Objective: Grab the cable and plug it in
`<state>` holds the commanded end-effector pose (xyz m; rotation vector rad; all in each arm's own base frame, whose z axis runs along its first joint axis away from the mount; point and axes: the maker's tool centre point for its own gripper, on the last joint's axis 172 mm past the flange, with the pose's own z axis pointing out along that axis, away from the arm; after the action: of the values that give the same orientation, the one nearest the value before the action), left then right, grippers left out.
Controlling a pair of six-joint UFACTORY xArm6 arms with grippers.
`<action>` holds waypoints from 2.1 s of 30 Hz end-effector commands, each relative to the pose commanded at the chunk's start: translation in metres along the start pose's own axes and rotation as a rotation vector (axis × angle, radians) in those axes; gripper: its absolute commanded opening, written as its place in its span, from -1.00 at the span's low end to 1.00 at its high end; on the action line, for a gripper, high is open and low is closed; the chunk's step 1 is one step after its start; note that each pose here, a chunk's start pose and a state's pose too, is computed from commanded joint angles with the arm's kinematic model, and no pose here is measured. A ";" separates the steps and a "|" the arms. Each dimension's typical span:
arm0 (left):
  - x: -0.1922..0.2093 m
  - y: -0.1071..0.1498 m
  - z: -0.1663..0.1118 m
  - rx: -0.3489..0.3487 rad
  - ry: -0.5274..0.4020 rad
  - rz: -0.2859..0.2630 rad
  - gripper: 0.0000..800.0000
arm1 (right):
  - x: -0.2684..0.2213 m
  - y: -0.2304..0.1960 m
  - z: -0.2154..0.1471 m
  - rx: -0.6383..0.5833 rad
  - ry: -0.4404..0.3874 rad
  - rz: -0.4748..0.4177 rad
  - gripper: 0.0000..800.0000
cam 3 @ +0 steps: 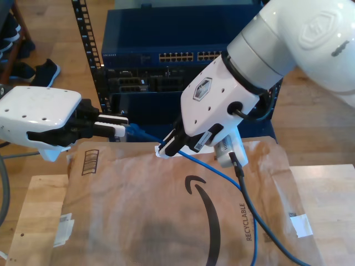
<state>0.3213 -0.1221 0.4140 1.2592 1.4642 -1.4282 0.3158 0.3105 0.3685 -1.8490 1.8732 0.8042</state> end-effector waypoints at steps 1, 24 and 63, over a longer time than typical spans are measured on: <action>0.000 0.000 0.000 -0.001 0.000 0.000 -0.89 | 0.000 0.000 0.000 0.000 0.000 0.000 -1.00; 0.018 0.012 -0.001 0.023 -0.039 -0.224 -0.99 | -0.035 -0.018 -0.054 0.283 -0.079 -0.255 0.95; 0.004 0.002 -0.048 0.303 -0.369 -0.487 -0.99 | -0.108 0.023 -0.008 0.695 -0.184 -0.709 0.94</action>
<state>0.3285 -0.0743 0.4155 0.7620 1.3818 -2.1411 0.2996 0.3878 0.4464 -1.6932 1.0417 0.0493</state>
